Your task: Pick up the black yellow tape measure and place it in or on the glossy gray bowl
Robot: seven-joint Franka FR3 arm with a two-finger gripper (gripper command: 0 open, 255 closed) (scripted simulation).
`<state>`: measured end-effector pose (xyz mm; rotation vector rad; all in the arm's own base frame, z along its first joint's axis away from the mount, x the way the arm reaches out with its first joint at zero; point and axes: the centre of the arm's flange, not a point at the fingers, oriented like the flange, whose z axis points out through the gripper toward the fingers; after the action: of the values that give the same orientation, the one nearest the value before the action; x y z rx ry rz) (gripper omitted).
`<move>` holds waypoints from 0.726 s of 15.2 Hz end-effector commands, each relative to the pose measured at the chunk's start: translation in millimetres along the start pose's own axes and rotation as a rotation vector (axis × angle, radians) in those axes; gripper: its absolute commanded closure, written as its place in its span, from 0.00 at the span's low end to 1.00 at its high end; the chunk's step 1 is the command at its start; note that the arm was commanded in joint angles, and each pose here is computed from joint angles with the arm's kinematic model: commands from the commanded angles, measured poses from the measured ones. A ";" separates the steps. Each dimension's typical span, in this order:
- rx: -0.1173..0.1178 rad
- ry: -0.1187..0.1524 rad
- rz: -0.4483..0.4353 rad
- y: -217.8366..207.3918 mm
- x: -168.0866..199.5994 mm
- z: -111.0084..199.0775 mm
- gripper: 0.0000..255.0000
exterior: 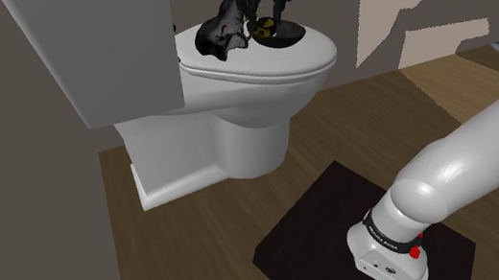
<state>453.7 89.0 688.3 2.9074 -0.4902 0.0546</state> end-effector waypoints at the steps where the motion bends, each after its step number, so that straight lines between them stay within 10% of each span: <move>1: 0.000 0.000 0.000 2.4 0.6 -11.0 1.00; 11: 0.000 0.000 0.000 35.2 32.2 -40.9 1.00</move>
<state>467.2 63.9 733.7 2.9074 -0.4909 0.0540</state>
